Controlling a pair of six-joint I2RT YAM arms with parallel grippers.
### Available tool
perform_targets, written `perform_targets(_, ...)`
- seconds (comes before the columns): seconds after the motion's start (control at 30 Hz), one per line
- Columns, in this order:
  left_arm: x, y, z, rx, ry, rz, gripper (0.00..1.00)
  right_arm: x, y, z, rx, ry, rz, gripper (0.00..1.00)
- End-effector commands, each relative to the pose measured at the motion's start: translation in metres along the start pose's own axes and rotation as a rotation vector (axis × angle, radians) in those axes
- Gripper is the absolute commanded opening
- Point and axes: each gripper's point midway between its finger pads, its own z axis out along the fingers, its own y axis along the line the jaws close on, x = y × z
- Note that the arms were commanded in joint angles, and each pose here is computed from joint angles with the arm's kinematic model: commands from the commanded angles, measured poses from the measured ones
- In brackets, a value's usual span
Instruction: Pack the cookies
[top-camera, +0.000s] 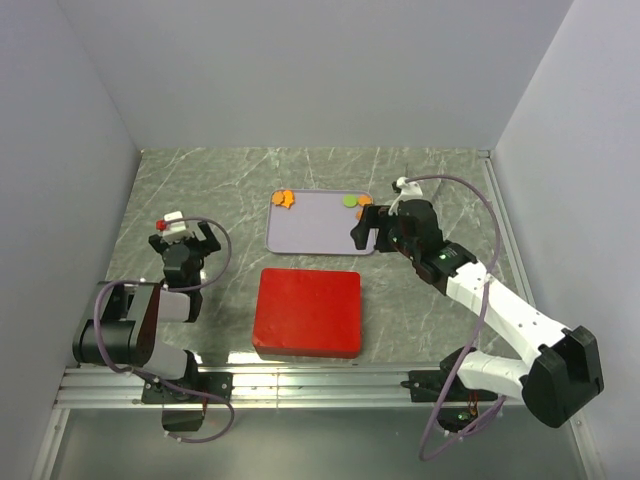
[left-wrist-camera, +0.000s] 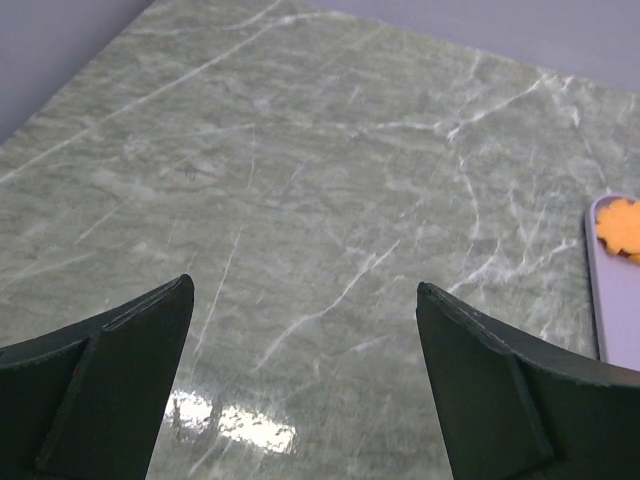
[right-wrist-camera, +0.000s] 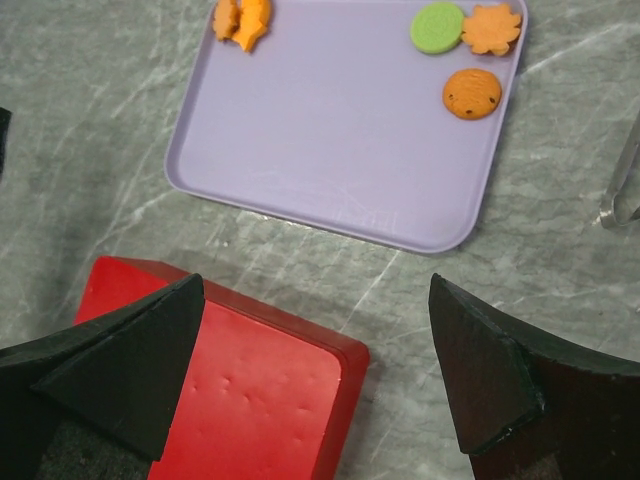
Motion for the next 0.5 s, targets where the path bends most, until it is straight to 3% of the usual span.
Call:
perform_targets(0.0, -0.025, -0.011, 0.003, 0.069, -0.110, -0.009, 0.99, -0.015, -0.006, 0.005, 0.026, -0.040, -0.036, 1.00)
perform_targets(0.13, -0.023, -0.011, 0.003, 0.067, -0.093, -0.008, 0.99, -0.030, -0.031, 0.001, 0.117, -0.104, -0.062, 1.00)
perform_targets(0.33, -0.022, -0.010, 0.003, 0.065, -0.088, -0.008, 0.99, -0.037, -0.116, -0.007, 0.391, -0.211, -0.072, 1.00)
perform_targets(0.47, -0.021, -0.010, 0.003, 0.065, -0.083, -0.007, 0.99, -0.042, -0.150, -0.012, 0.464, -0.323, -0.032, 1.00)
